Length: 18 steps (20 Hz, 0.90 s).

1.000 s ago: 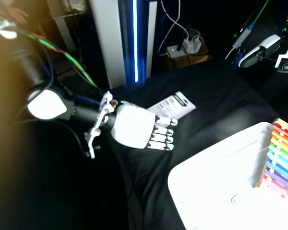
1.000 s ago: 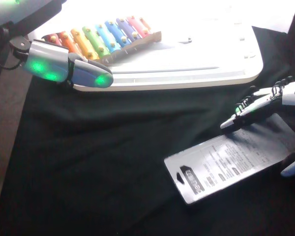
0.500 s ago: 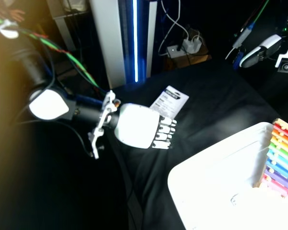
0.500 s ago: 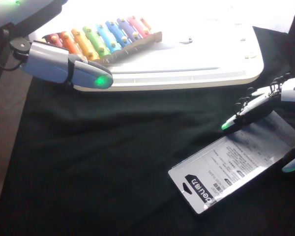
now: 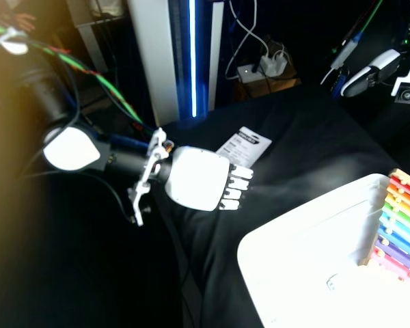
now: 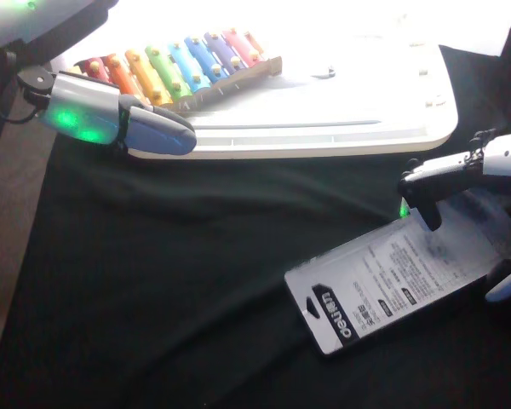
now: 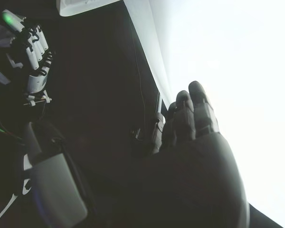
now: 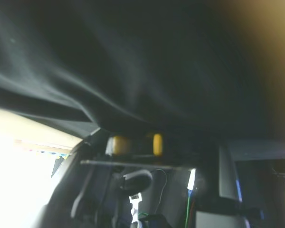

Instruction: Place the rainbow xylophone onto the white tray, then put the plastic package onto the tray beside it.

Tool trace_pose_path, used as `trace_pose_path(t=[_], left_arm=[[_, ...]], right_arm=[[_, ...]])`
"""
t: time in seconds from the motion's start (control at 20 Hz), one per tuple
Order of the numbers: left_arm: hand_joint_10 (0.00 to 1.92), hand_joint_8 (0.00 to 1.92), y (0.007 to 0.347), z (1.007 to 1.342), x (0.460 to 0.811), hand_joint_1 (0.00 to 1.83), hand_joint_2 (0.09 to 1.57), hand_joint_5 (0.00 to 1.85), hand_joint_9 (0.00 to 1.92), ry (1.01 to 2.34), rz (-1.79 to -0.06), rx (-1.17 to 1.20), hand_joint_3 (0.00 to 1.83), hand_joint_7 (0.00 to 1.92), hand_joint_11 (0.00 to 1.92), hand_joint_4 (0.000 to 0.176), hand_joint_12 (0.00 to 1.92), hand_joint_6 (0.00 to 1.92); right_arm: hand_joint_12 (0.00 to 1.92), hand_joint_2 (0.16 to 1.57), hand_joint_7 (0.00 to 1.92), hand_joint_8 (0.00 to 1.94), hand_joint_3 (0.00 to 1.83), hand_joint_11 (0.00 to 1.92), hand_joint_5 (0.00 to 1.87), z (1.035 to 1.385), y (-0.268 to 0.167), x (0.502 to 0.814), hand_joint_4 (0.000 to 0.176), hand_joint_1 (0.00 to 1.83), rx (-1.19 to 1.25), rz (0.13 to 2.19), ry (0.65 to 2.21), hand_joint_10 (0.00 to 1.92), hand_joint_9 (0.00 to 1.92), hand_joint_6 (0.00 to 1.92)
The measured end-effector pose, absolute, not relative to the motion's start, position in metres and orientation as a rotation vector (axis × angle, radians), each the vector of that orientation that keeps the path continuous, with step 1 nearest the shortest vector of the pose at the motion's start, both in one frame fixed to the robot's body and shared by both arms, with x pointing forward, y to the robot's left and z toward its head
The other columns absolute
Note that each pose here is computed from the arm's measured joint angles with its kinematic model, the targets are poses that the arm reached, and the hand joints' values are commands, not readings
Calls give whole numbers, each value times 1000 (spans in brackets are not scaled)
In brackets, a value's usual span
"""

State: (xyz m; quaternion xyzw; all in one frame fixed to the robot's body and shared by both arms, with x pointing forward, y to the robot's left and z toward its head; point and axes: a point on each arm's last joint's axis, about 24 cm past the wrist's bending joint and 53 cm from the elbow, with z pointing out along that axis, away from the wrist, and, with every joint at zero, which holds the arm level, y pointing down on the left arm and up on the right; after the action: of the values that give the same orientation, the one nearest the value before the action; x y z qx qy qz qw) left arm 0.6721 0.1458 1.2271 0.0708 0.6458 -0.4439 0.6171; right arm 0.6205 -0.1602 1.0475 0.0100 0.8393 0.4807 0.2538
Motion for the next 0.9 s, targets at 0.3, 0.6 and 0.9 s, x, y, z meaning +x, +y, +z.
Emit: trace_pose_path(t=[0.3,0.6,0.9], left_arm=[[4,9,146,1227,672,675,736,0,158,1485,-1024,163,0,50,0,90,433,0],[0,1,146,1228,672,649,745,0,153,1481,-1027,161,0,61,0,82,429,0],[4,1,146,1229,671,660,750,0,169,1477,-1029,162,0,62,0,66,479,0]], right_arm=[[1828,1328,411,1792,13,653,200,1060,-150,625,36,1451,-29,1307,2251,1778,558,1921],[1921,1217,331,1940,0,752,341,1076,-148,637,67,1632,-73,1275,2192,1628,636,1921],[1603,1212,503,1654,0,726,404,1103,-149,651,10,1628,-48,1300,2084,1655,622,1920]])
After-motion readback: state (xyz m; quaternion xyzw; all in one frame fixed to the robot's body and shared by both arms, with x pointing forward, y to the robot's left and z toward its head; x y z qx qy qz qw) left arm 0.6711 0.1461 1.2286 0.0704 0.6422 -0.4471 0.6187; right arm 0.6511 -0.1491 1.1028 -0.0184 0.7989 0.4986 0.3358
